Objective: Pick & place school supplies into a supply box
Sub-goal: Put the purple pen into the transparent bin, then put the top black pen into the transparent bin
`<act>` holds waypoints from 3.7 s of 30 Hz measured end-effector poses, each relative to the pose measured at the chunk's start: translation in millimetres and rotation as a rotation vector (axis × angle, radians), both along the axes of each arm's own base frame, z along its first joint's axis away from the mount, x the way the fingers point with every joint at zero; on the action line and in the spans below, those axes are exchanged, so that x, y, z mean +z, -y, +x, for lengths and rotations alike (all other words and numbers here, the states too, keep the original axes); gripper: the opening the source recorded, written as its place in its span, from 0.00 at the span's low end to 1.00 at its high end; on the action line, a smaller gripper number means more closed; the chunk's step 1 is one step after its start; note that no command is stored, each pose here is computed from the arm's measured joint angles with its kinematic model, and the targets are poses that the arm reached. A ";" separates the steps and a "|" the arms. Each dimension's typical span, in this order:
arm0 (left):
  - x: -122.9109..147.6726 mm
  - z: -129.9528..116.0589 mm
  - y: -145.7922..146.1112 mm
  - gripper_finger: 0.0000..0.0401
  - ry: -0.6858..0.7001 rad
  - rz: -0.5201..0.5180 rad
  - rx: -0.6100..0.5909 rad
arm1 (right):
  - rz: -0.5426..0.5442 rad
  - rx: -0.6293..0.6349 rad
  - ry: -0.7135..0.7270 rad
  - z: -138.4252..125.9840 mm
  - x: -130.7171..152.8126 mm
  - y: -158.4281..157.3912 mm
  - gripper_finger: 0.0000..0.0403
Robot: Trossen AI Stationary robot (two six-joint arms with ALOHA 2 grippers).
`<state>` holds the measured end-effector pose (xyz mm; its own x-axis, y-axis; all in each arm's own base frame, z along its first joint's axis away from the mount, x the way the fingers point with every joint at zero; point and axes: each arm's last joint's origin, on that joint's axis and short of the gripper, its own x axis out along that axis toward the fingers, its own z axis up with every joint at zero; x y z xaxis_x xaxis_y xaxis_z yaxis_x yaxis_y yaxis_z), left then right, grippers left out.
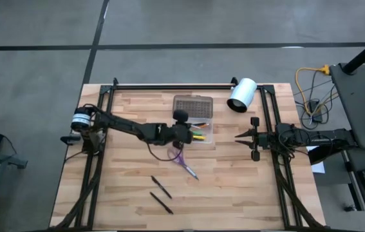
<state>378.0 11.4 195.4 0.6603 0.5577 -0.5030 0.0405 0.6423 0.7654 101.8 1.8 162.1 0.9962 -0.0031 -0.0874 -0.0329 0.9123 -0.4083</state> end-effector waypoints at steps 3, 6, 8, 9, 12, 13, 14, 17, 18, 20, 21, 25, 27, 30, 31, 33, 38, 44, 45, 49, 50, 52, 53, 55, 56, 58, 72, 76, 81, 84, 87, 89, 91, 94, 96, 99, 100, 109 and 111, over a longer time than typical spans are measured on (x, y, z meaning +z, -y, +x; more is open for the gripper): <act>0.1 -0.1 -6.6 0.03 0.001 -0.002 0.015 | 0.000 0.000 0.000 0.0 0.0 0.0 0.17; 0.4 -0.1 -10.2 0.03 0.000 0.000 0.021 | 0.000 0.000 0.000 0.0 0.0 0.0 0.17; 0.8 0.1 -10.6 0.03 -0.011 0.014 0.011 | 0.000 0.000 0.000 0.0 0.0 0.0 0.17; 1.3 0.4 -10.6 0.04 -0.014 0.021 0.005 | 0.000 0.000 0.000 0.0 0.0 0.0 0.17; 2.4 1.6 -10.1 0.04 -0.002 0.015 -0.016 | 0.000 0.001 0.000 0.0 0.0 0.0 0.17; 2.2 1.9 -9.7 0.04 -0.002 0.004 -0.031 | 0.000 0.000 0.000 0.0 0.0 0.0 0.17; 2.6 2.3 -9.4 0.04 -0.001 -0.003 -0.041 | 0.000 0.001 0.000 0.0 0.0 0.0 0.17; 4.1 3.4 -8.9 0.05 0.008 -0.014 -0.057 | 0.000 0.000 0.000 0.0 0.0 0.0 0.17; 4.2 3.4 -8.9 0.05 0.008 -0.015 -0.058 | 0.000 0.001 0.000 0.0 0.0 0.0 0.17; 3.9 3.2 -8.8 0.07 0.004 -0.016 -0.059 | 0.000 0.000 0.000 0.0 0.0 0.0 0.17; 4.0 3.3 -9.4 0.07 0.005 -0.016 -0.059 | 0.000 0.000 0.001 0.0 0.1 0.0 0.17; 4.5 3.5 -10.9 0.10 0.012 -0.016 -0.055 | 0.000 0.000 0.001 0.0 0.1 0.0 0.17; 4.7 3.7 -11.0 0.10 0.014 -0.015 -0.055 | 0.000 0.000 0.001 0.0 0.1 0.0 0.17; 5.2 4.0 -11.3 0.11 0.021 -0.015 -0.054 | 0.000 0.000 0.001 0.0 0.1 0.0 0.17; 5.1 4.0 -11.3 0.11 0.021 -0.015 -0.054 | 0.000 0.001 0.001 0.0 0.0 0.0 0.17; 5.2 4.0 -11.3 0.11 0.021 -0.015 -0.054 | 0.000 0.001 0.001 0.0 0.1 0.0 0.17; 5.1 4.0 -11.8 0.11 0.021 -0.015 -0.053 | 0.000 0.000 0.001 0.0 0.1 0.0 0.17; 5.1 3.9 -11.9 0.11 0.020 -0.015 -0.052 | 0.000 0.000 0.000 0.0 0.0 0.0 0.17; 5.1 3.9 -11.9 0.11 0.020 -0.015 -0.052 | 0.000 0.000 0.000 0.0 0.0 0.0 0.17; 5.1 3.9 -11.9 0.11 0.020 -0.015 -0.052 | 0.000 0.001 0.000 0.0 0.0 0.0 0.17; 5.1 3.9 -11.9 0.12 0.020 -0.015 -0.052 | 0.000 0.001 0.000 0.0 0.0 0.0 0.17; 5.3 4.0 -11.9 0.13 0.019 -0.015 -0.052 | 0.000 0.001 0.000 0.0 0.0 0.0 0.17; 5.5 4.0 -11.9 0.15 0.017 -0.016 -0.052 | 0.000 0.001 0.000 0.0 0.0 0.0 0.17; 6.6 4.6 -11.9 0.18 0.021 -0.017 -0.051 | 0.000 0.001 0.000 0.0 0.0 0.0 0.17; 6.6 4.6 -11.9 0.20 0.021 -0.017 -0.051 | 0.000 0.001 0.000 0.0 0.0 0.0 0.17; 7.0 4.8 -11.9 0.23 0.022 -0.017 -0.051 | 0.000 0.001 0.000 0.0 0.0 0.0 0.17; 2.5 -0.1 -5.0 0.26 -0.043 -0.057 -0.040 | 0.000 0.000 0.000 0.0 0.0 0.0 0.17; 4.3 -3.3 4.0 0.26 -0.060 -0.086 -0.038 | 0.000 0.001 -0.001 0.0 -0.1 0.0 0.17; 6.5 -4.8 17.0 0.26 -0.094 -0.165 -0.054 | 0.000 0.000 0.000 0.0 0.0 0.0 0.17; 4.7 -7.2 25.1 0.26 -0.131 -0.235 -0.088 | 0.000 0.001 0.000 0.0 0.0 0.0 0.17; 5.4 -9.4 33.6 0.26 -0.162 -0.270 -0.096 | 0.000 0.001 0.000 0.0 0.0 0.0 0.17; 5.7 -11.3 39.5 0.26 -0.186 -0.281 -0.096 | 0.000 0.000 0.000 0.0 0.0 0.0 0.17; 5.5 -13.8 45.5 0.26 -0.212 -0.291 -0.094 | 0.000 0.000 0.000 0.0 0.0 0.0 0.17; 7.0 -15.5 55.4 0.26 -0.220 -0.308 -0.096 | 0.000 0.001 0.000 0.0 0.0 0.0 0.17; 6.6 -17.5 62.4 0.26 -0.233 -0.310 -0.107 | 0.000 0.001 0.000 0.0 0.0 0.0 0.17; 5.6 -20.2 74.0 0.26 -0.246 -0.306 -0.138 | 0.000 0.000 0.001 0.0 0.1 0.0 0.17; 5.6 -20.9 77.9 0.26 -0.248 -0.305 -0.148 | 0.000 0.001 0.001 0.0 0.1 0.0 0.17; 3.4 -29.9 103.2 0.26 -0.303 -0.327 -0.222 | 0.000 0.001 0.000 0.0 0.0 0.0 0.17; 2.2 -32.4 106.5 0.26 -0.329 -0.354 -0.237 | 0.000 0.000 0.000 0.0 0.0 0.0 0.17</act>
